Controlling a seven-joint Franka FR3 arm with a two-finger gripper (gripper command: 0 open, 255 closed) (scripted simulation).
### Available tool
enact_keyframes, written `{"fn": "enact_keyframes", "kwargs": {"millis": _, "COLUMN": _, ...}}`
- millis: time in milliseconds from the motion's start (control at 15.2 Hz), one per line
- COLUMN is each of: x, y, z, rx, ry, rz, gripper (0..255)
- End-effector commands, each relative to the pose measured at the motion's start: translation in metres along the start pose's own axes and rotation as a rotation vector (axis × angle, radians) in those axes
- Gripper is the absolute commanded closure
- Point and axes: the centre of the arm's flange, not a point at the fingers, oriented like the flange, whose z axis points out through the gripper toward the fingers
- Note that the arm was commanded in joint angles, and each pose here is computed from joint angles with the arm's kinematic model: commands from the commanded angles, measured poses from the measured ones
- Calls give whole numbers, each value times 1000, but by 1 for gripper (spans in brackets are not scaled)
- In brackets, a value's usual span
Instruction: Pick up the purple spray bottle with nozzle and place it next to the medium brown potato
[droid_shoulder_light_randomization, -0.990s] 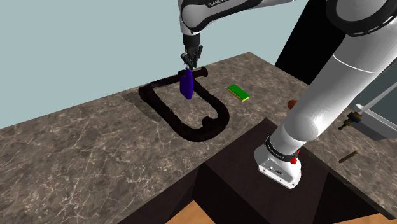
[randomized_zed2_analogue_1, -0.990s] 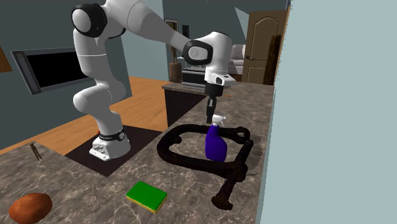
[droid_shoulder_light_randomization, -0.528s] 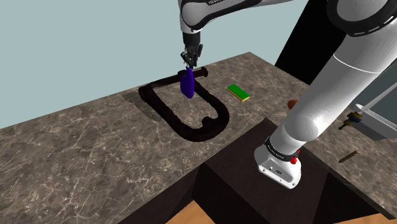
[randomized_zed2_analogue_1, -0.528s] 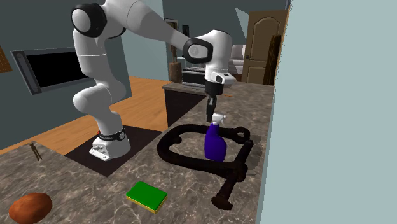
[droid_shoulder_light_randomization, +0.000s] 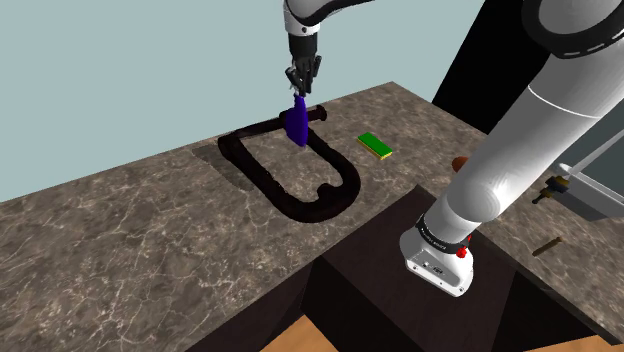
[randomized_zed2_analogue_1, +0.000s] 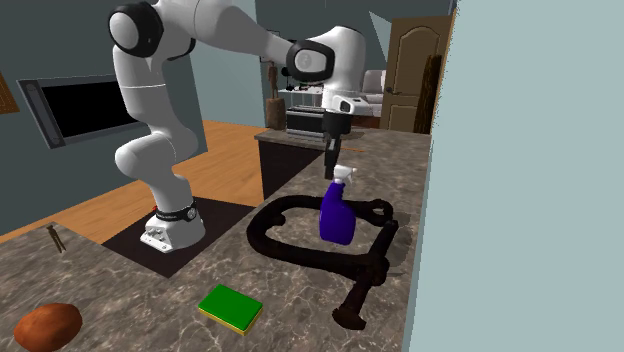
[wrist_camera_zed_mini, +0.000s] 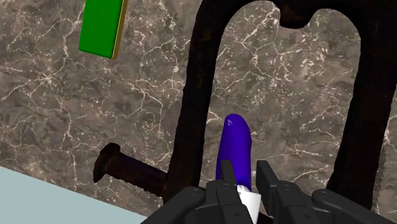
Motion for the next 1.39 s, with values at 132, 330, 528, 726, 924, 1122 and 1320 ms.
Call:
{"fn": "enact_keyframes", "kwargs": {"millis": 132, "x": -1, "y": 1, "z": -22, "rx": 0, "ry": 0, "rz": 0, "gripper": 255}}
{"fn": "enact_keyframes", "kwargs": {"millis": 330, "x": -3, "y": 3, "z": -38, "rx": 0, "ry": 0, "rz": 0, "gripper": 255}}
{"fn": "enact_keyframes", "kwargs": {"millis": 528, "x": -4, "y": 5, "z": -53, "rx": 0, "ry": 0, "rz": 0, "gripper": 255}}
{"fn": "enact_keyframes", "kwargs": {"millis": 726, "x": -6, "y": 7, "z": -69, "rx": 0, "ry": 0, "rz": 0, "gripper": 255}}
{"fn": "enact_keyframes", "kwargs": {"millis": 924, "x": -7, "y": 8, "z": -85, "rx": 0, "ry": 0, "rz": 0, "gripper": 255}}
{"fn": "enact_keyframes", "kwargs": {"millis": 1122, "x": -9, "y": 10, "z": -100, "rx": 0, "ry": 0, "rz": 0, "gripper": 255}}
{"fn": "enact_keyframes", "kwargs": {"millis": 1320, "x": -10, "y": 12, "z": -116, "rx": 0, "ry": 0, "rz": 0, "gripper": 255}}
